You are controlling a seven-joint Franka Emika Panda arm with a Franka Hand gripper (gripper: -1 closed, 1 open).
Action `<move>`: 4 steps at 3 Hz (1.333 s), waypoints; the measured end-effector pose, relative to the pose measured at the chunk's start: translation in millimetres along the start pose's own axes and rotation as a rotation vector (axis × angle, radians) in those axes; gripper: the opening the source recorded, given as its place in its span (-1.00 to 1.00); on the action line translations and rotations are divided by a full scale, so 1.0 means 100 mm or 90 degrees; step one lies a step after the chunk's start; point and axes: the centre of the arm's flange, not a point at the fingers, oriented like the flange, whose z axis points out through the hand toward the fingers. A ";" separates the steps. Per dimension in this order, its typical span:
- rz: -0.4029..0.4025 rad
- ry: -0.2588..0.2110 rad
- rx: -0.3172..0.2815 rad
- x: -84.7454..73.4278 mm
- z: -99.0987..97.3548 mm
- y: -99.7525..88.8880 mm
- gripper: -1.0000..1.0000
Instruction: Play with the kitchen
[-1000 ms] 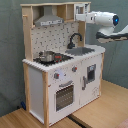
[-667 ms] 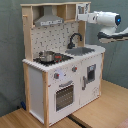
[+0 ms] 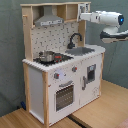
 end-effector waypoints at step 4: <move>-0.019 -0.030 -0.138 0.29 -0.46 1.28 1.00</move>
